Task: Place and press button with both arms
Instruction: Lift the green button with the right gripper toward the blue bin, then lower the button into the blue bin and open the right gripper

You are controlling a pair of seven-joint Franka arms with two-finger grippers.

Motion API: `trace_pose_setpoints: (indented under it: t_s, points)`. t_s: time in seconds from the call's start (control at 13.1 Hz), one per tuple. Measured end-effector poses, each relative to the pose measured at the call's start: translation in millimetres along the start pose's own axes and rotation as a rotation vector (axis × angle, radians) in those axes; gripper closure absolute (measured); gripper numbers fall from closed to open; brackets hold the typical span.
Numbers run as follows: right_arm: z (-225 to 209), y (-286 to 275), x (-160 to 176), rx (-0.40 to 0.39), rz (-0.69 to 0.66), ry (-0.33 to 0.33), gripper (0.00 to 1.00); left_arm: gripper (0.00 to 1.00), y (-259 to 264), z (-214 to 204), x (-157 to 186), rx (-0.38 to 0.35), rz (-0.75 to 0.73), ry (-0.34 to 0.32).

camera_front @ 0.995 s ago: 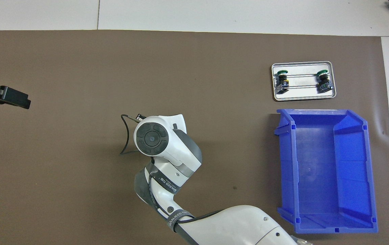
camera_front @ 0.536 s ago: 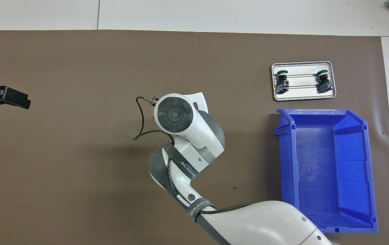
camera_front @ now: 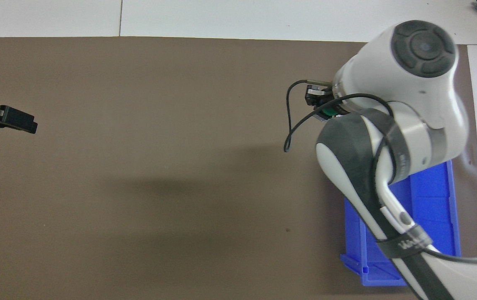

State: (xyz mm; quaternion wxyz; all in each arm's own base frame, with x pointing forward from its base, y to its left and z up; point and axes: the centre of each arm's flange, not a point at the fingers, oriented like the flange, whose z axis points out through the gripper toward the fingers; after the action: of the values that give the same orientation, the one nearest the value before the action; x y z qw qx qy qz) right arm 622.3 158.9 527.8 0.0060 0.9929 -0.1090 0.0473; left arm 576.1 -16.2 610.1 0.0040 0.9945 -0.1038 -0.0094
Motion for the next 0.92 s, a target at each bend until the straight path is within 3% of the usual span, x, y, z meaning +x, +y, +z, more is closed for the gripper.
trace_pose_setpoints:
  t_s: [0.15, 0.38, 0.92]
  points:
    - [-2.3, 85.6, 5.8, -0.015, -0.094, -0.05, 0.56, 0.0, 0.0, -0.1, 0.0, 0.0, 0.0, 0.0]
    - [32.0, 182.4, -7.4, 0.042, -0.185, -0.087, 0.56, 0.0, 0.0, 0.0, -0.1, 0.0, 0.0, 0.0]
    - [146.4, 204.3, -76.9, 0.047, -0.206, -0.043, 0.56, 0.0, 0.0, 0.0, -0.1, 0.0, 0.0, 0.0]
